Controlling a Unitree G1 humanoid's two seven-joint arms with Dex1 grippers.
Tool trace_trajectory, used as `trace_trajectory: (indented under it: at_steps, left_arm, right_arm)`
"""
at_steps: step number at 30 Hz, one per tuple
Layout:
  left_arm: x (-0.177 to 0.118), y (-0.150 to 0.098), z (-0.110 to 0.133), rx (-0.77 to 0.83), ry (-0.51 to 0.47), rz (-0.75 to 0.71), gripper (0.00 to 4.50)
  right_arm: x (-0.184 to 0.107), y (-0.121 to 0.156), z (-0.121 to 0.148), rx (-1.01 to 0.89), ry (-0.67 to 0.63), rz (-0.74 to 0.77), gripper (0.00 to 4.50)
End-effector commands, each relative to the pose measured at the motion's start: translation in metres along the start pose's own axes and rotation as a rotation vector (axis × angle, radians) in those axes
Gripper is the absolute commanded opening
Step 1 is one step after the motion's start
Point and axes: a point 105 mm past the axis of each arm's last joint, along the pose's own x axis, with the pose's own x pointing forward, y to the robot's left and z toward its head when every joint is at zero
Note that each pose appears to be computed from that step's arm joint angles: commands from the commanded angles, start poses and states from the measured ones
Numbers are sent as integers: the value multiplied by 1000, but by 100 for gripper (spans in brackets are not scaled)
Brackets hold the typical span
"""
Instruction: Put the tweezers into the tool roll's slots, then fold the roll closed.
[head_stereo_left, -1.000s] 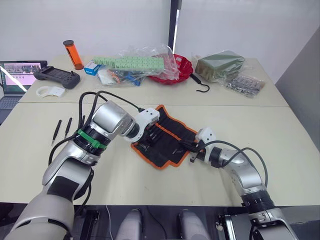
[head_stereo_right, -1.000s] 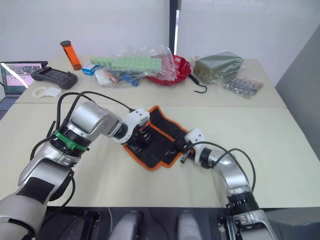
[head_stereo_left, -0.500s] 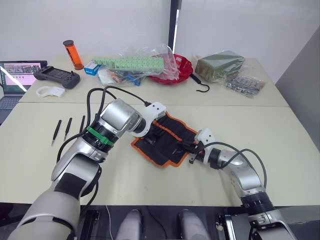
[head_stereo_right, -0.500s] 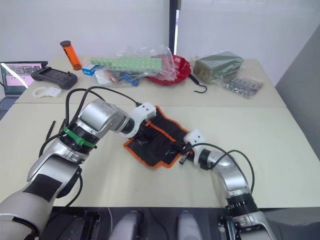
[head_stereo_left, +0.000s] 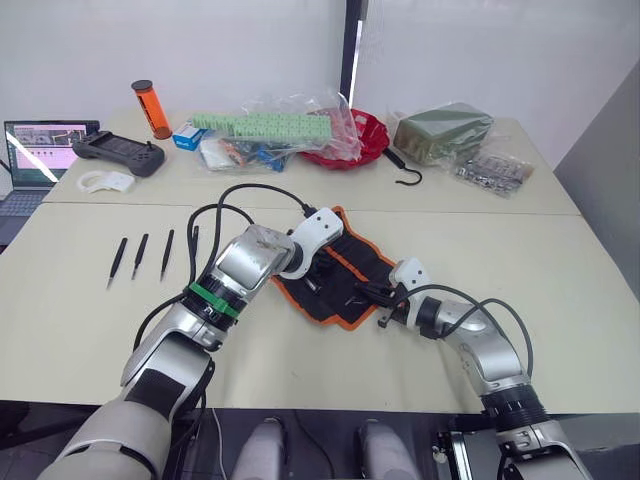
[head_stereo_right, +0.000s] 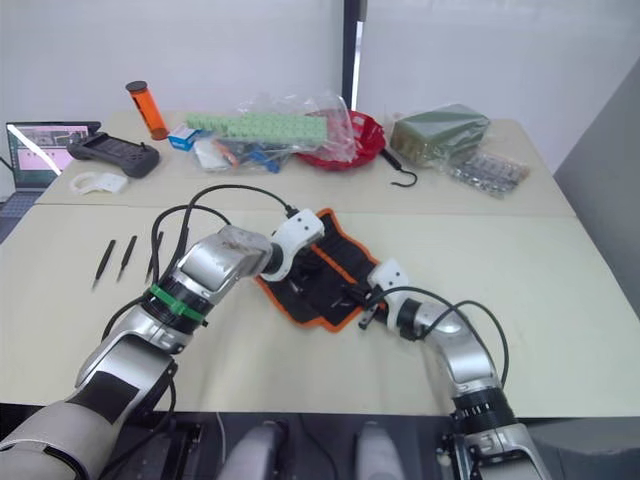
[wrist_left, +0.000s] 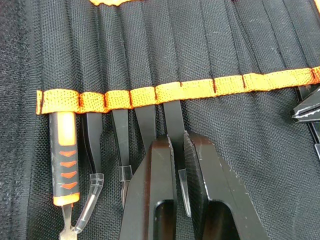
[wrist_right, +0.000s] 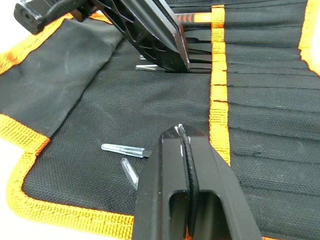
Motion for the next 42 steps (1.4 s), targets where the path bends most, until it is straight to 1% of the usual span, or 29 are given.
trace_trajectory:
  at_steps: [1,2,4,5,8,12,15,19,23,27,29,32,35,36,37,40,41,42]
  left_arm:
    - [-13,8,13,46,-52,27,0]
    - [-15,10,13,50,-51,35,0]
    - [-20,13,11,30,-50,29,88]
    - [-24,13,10,19,-55,23,108]
    - [-36,18,11,-17,-69,25,206]
    - [-52,23,10,-29,-88,34,345]
    - [-64,29,12,-42,-131,65,448]
    - [-88,44,13,-111,-226,123,448]
    - [-110,55,1,-152,-279,184,448]
    - [-127,56,-12,-182,-322,201,448]
    - [-136,59,-20,-197,-347,238,448]
    - [-151,67,-35,-191,-358,346,448]
    - [-172,79,-53,-151,-378,504,448]
    - [-179,82,-61,-168,-384,552,448]
    - [-186,86,-71,-194,-393,591,448]
    - [-206,88,-96,-299,-426,630,448]
    - [-216,92,-109,-358,-443,671,448]
    - [-228,96,-126,-402,-440,728,448]
  right_arm:
    - [0,10,-25,46,96,28,2]
    - [0,9,-25,46,95,28,2]
    - [0,9,-24,50,90,27,0]
    - [0,8,-23,55,83,26,0]
    - [-1,6,-18,58,63,24,0]
    - [-3,3,-8,69,18,21,0]
    - [-4,0,2,70,-21,20,0]
    - [-9,-9,24,76,-98,0,0]
    - [-13,-21,36,84,-127,-27,0]
    - [-12,-25,33,75,-106,-28,0]
    - [-11,-25,29,71,-81,-24,0]
    - [-10,-23,16,70,-29,-14,0]
    - [-10,-21,0,68,23,-8,0]
    - [-10,-21,-4,66,38,-7,0]
    - [-10,-21,-7,66,46,-7,0]
    - [-11,-22,-14,67,63,-12,0]
    - [-10,-21,-16,67,66,-10,0]
    - [-10,-21,-17,69,68,-4,0]
